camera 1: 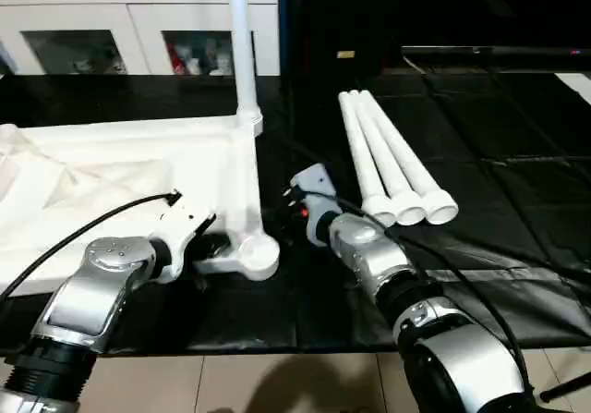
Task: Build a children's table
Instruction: Rotate table base
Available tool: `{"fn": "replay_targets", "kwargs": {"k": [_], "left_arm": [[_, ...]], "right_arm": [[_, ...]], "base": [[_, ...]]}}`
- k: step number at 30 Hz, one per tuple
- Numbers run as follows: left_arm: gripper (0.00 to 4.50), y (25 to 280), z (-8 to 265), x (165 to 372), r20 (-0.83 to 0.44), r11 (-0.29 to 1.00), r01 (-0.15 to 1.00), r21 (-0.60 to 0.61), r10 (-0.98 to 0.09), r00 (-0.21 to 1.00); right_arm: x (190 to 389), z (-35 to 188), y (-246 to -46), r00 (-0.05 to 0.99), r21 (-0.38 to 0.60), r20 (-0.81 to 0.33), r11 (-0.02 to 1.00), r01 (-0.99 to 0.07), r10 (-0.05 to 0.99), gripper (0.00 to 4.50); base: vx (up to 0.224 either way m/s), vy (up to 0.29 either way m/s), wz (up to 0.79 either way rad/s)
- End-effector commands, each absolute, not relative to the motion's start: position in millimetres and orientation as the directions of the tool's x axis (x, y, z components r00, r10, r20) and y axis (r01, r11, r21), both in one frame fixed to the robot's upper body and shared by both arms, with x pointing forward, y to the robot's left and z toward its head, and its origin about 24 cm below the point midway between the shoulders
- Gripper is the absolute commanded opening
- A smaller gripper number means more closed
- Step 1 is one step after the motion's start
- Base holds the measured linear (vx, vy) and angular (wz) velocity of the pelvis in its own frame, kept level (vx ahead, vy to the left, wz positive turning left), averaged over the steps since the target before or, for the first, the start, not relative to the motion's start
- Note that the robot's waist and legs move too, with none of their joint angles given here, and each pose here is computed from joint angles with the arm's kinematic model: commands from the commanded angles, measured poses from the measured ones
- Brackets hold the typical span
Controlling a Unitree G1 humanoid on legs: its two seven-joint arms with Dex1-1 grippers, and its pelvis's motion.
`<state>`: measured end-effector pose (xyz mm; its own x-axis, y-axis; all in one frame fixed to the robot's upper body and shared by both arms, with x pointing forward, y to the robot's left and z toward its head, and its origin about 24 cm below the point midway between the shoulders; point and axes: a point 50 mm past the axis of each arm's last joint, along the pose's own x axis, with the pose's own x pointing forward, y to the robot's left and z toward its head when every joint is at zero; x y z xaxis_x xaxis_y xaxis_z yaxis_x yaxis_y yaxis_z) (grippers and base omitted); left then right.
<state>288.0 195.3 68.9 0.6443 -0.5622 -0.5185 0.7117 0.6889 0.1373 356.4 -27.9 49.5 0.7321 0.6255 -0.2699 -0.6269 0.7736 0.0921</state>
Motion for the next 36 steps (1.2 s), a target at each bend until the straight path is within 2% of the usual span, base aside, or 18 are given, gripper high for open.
{"fn": "replay_targets", "kwargs": {"k": [1,6,8,10,13,20,25,29,31,35,36], "left_arm": [[0.06,191.0,87.4,294.1,-0.443,0.686,0.704,0.184,-0.582,0.683],[0.06,199.0,100.1,292.4,-0.409,0.705,0.688,0.170,-0.585,0.700],[0.23,201.0,104.1,288.9,-0.405,0.694,0.700,0.166,-0.599,0.690],[0.34,201.0,106.7,285.8,-0.404,0.681,0.713,0.165,-0.613,0.679],[0.60,195.7,113.5,279.5,-0.394,0.647,0.742,0.173,-0.645,0.654],[1.07,182.4,120.7,274.7,-0.373,0.606,0.779,0.165,-0.693,0.617],[1.48,184.0,121.5,276.0,-0.377,0.611,0.771,0.177,-0.682,0.627],[1.88,185.1,121.7,275.7,-0.383,0.617,0.765,0.185,-0.672,0.634],[2.01,184.7,122.0,273.1,-0.387,0.616,0.767,0.179,-0.673,0.631],[2.34,185.2,121.6,270.8,-0.396,0.611,0.773,0.171,-0.676,0.622],[2.58,185.4,121.6,270.7,-0.397,0.611,0.773,0.171,-0.675,0.622]], "right_arm": [[368.3,75.5,-27.9,0.768,0.101,-0.190,0.790,-0.604,0.612,4.50],[379.5,92.7,-38.1,0.812,0.100,-0.151,0.826,-0.554,0.563,4.50],[384.4,97.7,-43.9,0.833,0.090,-0.148,0.846,-0.525,0.532,4.50],[388.7,98.9,-50.8,0.855,0.073,-0.169,0.871,-0.485,0.491,4.50],[397.8,96.4,-72.6,0.892,-0.020,-0.270,0.924,-0.381,0.362,4.50],[404.4,98.0,-93.1,0.901,0.003,-0.346,0.961,-0.277,0.261,4.50],[405.0,97.5,-93.8,0.892,0.033,-0.363,0.961,-0.275,0.268,4.50],[404.4,92.8,-98.0,0.892,0.051,-0.392,0.974,-0.222,0.224,4.50],[403.1,87.3,-103.7,0.888,0.050,-0.428,0.985,-0.163,0.169,4.50],[401.6,83.0,-107.0,0.881,0.051,-0.451,0.990,-0.135,0.144,4.50],[401.4,82.3,-107.7,0.880,0.051,-0.454,0.990,-0.130,0.139,4.50]], "base": [[0.000,0.000,0.00],[0.000,0.000,0.00],[0.000,0.000,0.00],[0.000,0.000,0.00],[0.000,0.000,0.00],[0.000,0.000,0.00],[0.000,0.000,0.00],[0.000,0.000,0.00],[0.000,0.000,0.00],[0.000,0.000,0.00],[0.000,0.000,0.00]]}}
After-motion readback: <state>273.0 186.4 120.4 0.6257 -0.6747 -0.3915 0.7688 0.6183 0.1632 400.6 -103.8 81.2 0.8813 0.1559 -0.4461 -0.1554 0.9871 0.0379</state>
